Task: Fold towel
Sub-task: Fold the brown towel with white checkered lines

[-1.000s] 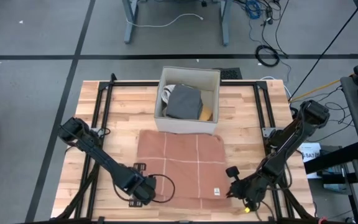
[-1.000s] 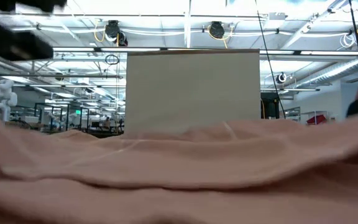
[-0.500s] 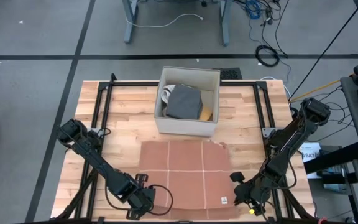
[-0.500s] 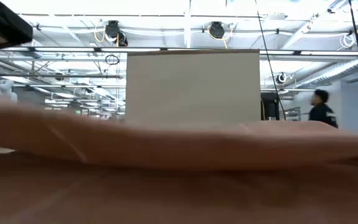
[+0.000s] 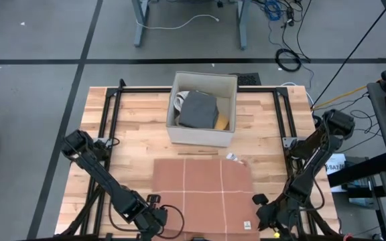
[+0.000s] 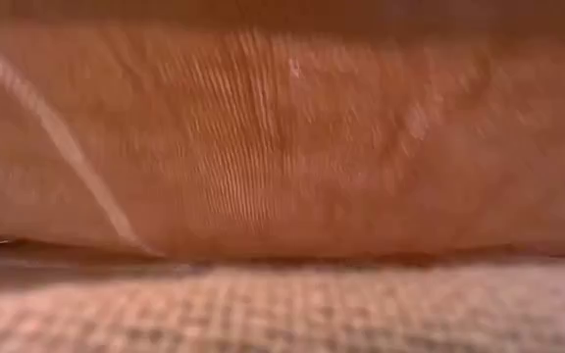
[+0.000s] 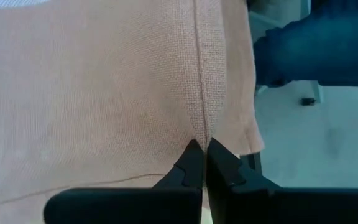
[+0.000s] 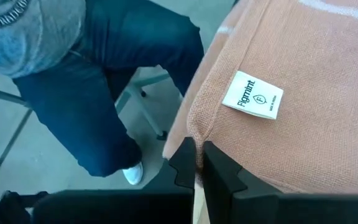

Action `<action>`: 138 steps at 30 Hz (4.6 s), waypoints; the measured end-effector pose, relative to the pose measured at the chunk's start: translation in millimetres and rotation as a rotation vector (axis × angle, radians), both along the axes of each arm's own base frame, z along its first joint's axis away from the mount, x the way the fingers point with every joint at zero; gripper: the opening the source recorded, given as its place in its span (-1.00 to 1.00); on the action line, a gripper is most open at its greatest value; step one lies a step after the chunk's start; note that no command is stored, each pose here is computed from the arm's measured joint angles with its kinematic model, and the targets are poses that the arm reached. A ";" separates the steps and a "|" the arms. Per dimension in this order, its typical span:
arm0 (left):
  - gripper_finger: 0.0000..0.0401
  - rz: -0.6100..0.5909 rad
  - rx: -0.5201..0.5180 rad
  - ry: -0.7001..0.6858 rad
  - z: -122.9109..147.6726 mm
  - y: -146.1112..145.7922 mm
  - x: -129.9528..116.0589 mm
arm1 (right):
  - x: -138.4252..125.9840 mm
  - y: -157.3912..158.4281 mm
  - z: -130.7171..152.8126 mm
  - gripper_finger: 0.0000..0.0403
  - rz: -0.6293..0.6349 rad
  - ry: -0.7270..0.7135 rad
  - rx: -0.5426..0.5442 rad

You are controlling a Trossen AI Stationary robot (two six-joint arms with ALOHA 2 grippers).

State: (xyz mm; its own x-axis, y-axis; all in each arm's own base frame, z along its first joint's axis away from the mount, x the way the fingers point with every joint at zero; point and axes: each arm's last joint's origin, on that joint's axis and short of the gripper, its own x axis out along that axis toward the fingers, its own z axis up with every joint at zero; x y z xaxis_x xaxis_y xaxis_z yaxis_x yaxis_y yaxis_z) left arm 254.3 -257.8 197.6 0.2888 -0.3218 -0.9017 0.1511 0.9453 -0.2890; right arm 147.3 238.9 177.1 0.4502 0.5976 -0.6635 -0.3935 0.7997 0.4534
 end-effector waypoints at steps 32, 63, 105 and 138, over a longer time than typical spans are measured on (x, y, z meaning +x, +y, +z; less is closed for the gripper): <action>-1.00 -0.123 -0.145 -0.017 -21.1 -11.7 20.7 | 0.8 10.4 -18.6 -0.98 0.031 0.061 0.007; -0.69 0.007 -0.059 0.161 -35.8 27.7 37.0 | 15.2 -14.6 -16.7 -0.29 -0.179 0.055 -0.110; -0.69 0.061 -0.153 0.220 -33.6 12.4 29.0 | 53.8 -57.6 -21.9 -0.30 -0.244 0.016 -0.286; -0.69 0.083 0.195 0.237 -43.3 66.6 40.6 | 64.9 -95.4 -44.1 -0.30 -0.297 0.186 -0.502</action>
